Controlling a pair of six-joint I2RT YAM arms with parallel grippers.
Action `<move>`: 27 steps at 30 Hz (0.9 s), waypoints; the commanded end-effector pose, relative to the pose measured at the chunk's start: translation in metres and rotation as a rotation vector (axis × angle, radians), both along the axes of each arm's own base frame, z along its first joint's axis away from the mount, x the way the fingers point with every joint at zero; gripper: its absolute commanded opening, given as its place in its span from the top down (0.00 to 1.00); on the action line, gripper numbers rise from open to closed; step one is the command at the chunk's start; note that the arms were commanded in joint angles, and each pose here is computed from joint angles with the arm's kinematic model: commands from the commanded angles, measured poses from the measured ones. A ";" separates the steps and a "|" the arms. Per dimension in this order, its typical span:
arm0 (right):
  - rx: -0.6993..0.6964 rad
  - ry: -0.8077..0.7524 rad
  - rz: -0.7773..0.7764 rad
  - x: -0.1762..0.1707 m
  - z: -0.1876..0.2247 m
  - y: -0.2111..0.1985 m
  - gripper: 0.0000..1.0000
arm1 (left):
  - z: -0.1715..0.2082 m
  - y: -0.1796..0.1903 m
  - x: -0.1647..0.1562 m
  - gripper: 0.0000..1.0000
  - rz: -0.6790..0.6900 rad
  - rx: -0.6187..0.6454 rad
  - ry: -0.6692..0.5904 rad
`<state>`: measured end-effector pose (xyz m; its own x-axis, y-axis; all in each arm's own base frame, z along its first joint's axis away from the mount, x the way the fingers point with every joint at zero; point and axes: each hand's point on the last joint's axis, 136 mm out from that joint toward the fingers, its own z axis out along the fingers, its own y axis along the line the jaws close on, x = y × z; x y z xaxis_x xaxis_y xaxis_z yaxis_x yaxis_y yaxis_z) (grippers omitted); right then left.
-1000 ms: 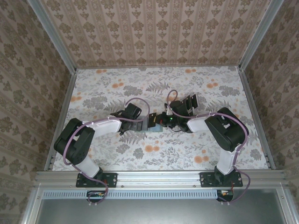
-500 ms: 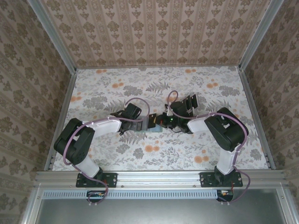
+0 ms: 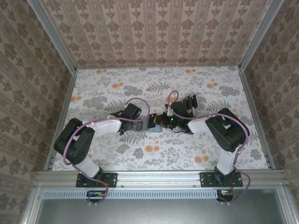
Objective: Put the credit cards into the card holder
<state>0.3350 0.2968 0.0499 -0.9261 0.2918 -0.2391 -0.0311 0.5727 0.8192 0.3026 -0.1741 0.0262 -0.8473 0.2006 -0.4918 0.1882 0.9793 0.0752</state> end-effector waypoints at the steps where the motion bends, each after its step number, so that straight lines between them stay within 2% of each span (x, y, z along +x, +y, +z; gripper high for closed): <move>1: 0.025 -0.026 -0.003 0.002 0.010 0.004 1.00 | -0.011 0.007 -0.010 0.00 -0.002 0.038 0.038; 27: 0.041 0.008 0.019 -0.003 -0.001 0.015 1.00 | -0.011 0.007 -0.009 0.00 -0.001 0.036 0.039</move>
